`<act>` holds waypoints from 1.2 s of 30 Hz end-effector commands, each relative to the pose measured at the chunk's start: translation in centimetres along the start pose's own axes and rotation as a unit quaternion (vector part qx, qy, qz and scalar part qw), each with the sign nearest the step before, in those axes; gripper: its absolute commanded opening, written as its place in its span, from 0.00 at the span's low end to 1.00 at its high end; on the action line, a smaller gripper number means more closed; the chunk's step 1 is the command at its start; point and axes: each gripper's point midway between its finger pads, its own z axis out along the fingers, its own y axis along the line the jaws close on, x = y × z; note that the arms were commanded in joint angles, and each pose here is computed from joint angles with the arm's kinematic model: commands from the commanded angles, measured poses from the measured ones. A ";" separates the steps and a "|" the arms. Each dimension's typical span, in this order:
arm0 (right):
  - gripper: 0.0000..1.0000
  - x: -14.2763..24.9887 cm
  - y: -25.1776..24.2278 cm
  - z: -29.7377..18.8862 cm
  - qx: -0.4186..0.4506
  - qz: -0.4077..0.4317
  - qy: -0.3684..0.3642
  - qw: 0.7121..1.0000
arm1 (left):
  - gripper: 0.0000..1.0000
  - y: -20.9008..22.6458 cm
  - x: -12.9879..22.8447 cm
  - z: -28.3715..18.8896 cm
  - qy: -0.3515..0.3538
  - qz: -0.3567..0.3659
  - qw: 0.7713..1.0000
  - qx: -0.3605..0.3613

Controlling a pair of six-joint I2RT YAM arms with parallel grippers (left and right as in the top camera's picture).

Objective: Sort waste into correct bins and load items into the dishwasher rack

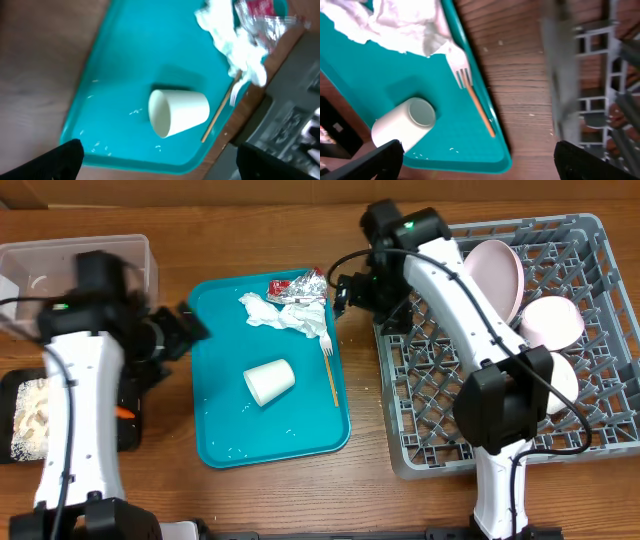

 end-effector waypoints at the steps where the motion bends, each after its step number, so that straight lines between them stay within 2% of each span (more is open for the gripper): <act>1: 1.00 -0.1 0.0 -2.6 -0.046 -0.018 -0.001 0.999 | 1.00 0.2 0.1 2.6 0.010 0.030 0.999 -0.017; 3: 1.00 0.1 -0.4 -2.9 -0.055 -0.032 0.010 0.998 | 1.00 0.7 -0.2 3.4 0.011 0.028 0.999 -0.031; 7: 1.00 0.3 -1.2 -3.1 -0.050 -0.045 0.019 0.998 | 0.94 3.0 -0.1 5.5 0.036 0.034 0.995 -0.086; 11: 1.00 0.3 -1.4 -3.1 -0.047 -0.052 0.019 0.997 | 0.97 4.8 1.4 7.3 0.093 0.059 0.987 -0.116; 17: 1.00 0.4 -1.3 -3.1 -0.048 -0.054 0.019 0.997 | 0.98 5.6 2.1 7.9 0.118 0.052 0.983 -0.131; 20: 0.99 0.9 -0.6 -2.9 -0.054 -0.057 0.027 0.997 | 0.99 6.4 1.1 7.7 0.088 0.006 0.983 -0.160; 22: 0.89 1.5 -0.2 -2.2 -0.020 -0.079 0.018 0.996 | 0.96 6.3 0.0 6.9 0.076 -0.013 0.986 -0.150; 24: 0.87 1.9 0.4 -1.6 0.007 -0.093 0.007 0.996 | 0.95 6.0 -1.0 5.3 0.065 -0.020 0.987 -0.146; 29: 0.87 3.4 2.8 -0.1 0.062 -0.102 -0.025 0.993 | 0.93 4.4 -4.4 -0.4 0.009 -0.042 0.992 -0.120; 30: 0.87 4.1 3.5 0.3 0.073 -0.110 -0.032 0.991 | 0.94 4.2 -4.8 -1.3 -0.001 -0.049 0.992 -0.116; 31: 0.87 4.5 4.0 0.6 0.082 -0.116 -0.039 0.989 | 1.00 4.0 -5.3 -2.1 -0.011 -0.053 0.992 -0.112; 36: 0.89 8.0 7.4 2.3 0.139 -0.167 -0.090 0.972 | 1.00 4.9 -6.6 -3.4 -0.042 -0.058 0.989 -0.130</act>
